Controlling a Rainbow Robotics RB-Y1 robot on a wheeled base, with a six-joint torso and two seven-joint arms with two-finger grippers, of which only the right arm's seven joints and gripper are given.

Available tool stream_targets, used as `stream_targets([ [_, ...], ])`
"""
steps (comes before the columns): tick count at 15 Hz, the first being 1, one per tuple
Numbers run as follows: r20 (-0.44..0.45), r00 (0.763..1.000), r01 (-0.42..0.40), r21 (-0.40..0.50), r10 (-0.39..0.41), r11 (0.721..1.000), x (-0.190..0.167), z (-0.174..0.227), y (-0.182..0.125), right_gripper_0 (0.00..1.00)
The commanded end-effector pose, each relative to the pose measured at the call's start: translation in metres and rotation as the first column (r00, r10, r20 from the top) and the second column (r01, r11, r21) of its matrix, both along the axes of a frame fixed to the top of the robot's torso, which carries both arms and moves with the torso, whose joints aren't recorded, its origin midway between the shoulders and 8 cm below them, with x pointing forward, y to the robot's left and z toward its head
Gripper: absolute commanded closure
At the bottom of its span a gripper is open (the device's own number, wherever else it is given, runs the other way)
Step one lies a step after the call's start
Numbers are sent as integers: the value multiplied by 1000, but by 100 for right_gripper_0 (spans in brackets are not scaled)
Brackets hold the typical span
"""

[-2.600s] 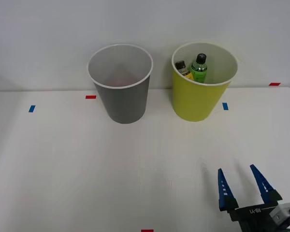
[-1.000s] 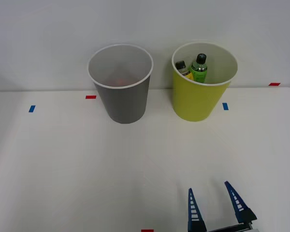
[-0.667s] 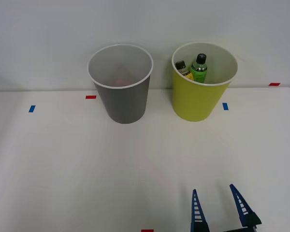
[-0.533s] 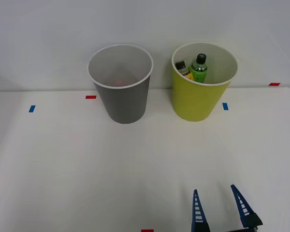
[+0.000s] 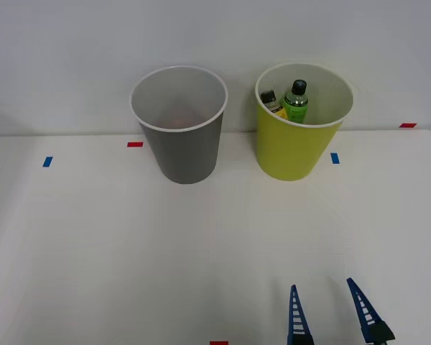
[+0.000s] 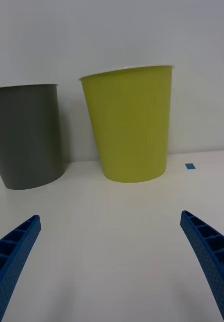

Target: Put cans in the gray bin, plastic bottles in the light green bin

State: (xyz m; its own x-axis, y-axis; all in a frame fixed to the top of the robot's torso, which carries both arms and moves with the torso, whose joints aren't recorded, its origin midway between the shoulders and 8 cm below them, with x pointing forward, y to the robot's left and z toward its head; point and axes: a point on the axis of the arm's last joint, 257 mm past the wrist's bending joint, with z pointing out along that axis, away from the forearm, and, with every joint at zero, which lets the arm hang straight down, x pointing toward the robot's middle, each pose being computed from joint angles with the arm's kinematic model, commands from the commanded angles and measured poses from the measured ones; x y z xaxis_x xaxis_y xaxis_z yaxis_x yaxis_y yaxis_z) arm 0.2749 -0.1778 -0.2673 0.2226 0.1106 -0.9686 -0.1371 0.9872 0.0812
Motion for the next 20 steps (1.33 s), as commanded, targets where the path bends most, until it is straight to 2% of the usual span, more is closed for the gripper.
stream_targets([
  [1, 0, 1000, 0, 0, 0, 1000, 0, 0, 0, 5],
  [20, 0, 1000, 0, 0, 0, 1000, 0, 0, 0, 5],
])
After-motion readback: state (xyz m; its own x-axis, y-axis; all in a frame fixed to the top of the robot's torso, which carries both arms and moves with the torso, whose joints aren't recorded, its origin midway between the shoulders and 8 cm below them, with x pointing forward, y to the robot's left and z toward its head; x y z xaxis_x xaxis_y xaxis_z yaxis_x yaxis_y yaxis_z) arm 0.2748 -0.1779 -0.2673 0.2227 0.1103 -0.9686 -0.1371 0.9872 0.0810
